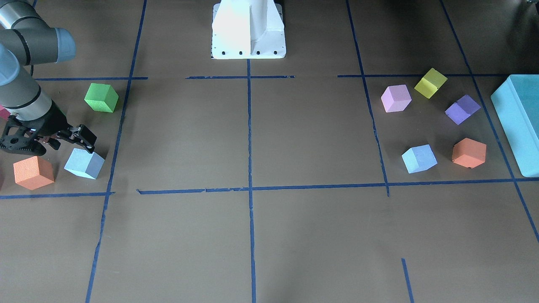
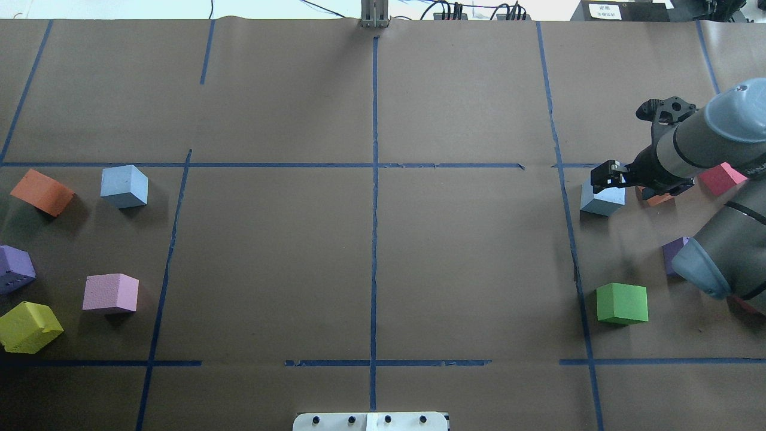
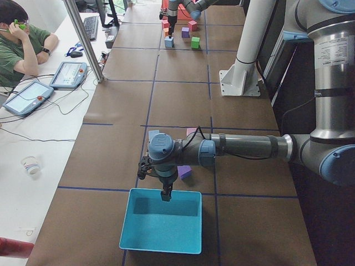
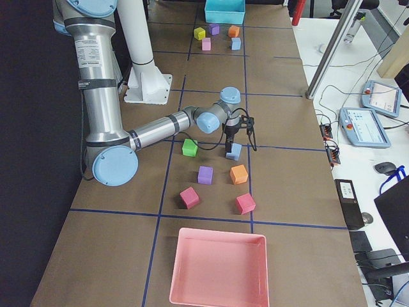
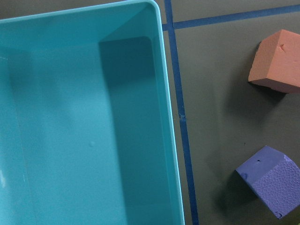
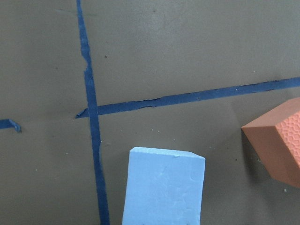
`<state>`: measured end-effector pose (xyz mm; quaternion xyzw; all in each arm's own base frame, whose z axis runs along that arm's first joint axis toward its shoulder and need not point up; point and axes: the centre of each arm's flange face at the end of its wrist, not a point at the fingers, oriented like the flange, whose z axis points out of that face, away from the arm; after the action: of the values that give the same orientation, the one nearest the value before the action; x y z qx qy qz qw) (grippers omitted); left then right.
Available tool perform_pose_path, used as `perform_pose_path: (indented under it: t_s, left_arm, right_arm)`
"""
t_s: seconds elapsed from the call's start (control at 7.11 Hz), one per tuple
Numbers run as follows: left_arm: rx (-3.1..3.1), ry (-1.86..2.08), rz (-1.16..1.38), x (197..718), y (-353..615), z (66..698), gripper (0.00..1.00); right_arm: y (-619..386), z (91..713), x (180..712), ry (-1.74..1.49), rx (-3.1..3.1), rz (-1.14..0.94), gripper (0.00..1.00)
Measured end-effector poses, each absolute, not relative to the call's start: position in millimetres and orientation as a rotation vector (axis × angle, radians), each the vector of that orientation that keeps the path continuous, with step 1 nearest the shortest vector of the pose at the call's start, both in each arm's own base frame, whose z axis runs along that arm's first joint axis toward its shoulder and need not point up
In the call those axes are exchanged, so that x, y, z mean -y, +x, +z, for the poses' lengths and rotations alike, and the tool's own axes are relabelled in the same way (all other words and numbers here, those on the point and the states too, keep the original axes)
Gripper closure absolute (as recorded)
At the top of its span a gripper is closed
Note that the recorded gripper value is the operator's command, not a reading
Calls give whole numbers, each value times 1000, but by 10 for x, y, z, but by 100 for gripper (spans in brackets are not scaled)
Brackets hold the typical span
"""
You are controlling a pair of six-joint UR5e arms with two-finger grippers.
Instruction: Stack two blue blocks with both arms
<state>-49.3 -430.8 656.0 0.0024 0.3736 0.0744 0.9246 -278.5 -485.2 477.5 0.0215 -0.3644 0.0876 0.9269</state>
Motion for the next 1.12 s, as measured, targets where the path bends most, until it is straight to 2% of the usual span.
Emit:
perform_pose_path:
  t_s: [0.98,1.12]
  left_arm:
    - [-766,9,154,4311,-493,6531,0]
    - [-766,9,155,4312,-492,6531,0]
  right_arm:
    - [-3106,4955,4981,21,709,153,1]
    - [-3145,4987,5020,26,696,156,28]
